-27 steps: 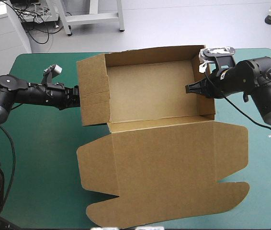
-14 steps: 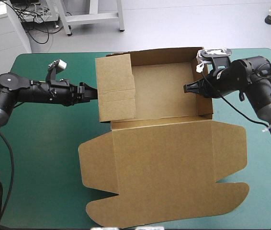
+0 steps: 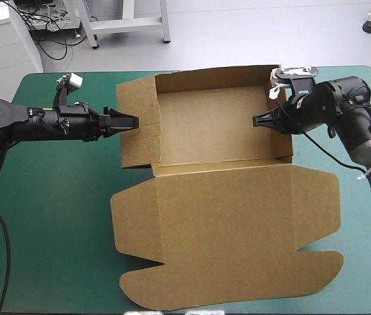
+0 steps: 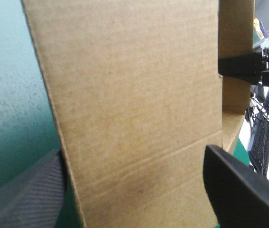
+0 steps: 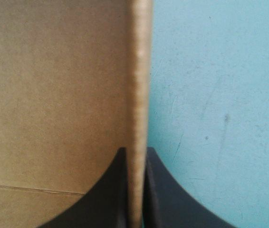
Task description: Fold the box
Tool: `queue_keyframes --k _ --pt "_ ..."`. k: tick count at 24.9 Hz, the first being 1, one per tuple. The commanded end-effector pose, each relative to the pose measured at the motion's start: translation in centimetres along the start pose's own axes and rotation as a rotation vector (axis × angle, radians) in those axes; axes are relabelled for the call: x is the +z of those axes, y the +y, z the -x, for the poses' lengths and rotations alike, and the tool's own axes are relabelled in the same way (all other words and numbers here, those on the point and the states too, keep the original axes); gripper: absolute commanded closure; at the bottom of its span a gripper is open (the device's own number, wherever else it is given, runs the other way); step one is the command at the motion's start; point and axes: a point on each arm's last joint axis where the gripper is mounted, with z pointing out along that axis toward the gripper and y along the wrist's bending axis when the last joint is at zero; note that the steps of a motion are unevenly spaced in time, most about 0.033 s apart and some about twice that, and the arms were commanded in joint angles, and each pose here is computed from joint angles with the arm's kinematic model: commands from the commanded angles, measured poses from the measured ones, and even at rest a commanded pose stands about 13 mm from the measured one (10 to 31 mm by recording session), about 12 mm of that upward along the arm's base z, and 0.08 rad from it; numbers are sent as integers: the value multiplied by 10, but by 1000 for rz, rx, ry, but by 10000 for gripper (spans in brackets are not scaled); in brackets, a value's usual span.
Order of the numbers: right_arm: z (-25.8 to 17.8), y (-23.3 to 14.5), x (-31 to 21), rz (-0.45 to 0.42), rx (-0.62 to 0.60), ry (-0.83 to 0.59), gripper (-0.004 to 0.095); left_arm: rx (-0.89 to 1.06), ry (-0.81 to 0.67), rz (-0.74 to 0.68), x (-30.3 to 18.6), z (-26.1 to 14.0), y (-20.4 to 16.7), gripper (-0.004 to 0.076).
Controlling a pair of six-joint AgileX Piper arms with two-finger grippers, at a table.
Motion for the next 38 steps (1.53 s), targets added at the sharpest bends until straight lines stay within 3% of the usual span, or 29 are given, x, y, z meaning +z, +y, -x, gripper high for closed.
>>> queue_keyframes --k 1,6,10,14,17,25,38 --pt "9 1 -24 18 12 -122 916 34 -5 -133 -9 1 -33 170" --pt "9 1 -24 20 13 -122 916 45 -31 -182 -8 3 -37 170" --pt "10 2 -24 25 11 -128 916 34 -3 -138 -7 1 -32 170" --pt "11 3 -24 37 16 -147 916 9 59 -53 1 -4 -31 170" --pt "12 3 -24 37 16 -150 916 59 82 97 18 -4 -43 171" --pt "11 16 -36 9 -29 -206 908 80 -18 284 39 3 -70 171" --pt "3 46 -50 -71 -114 -259 908 95 -68 345 47 9 -64 171"
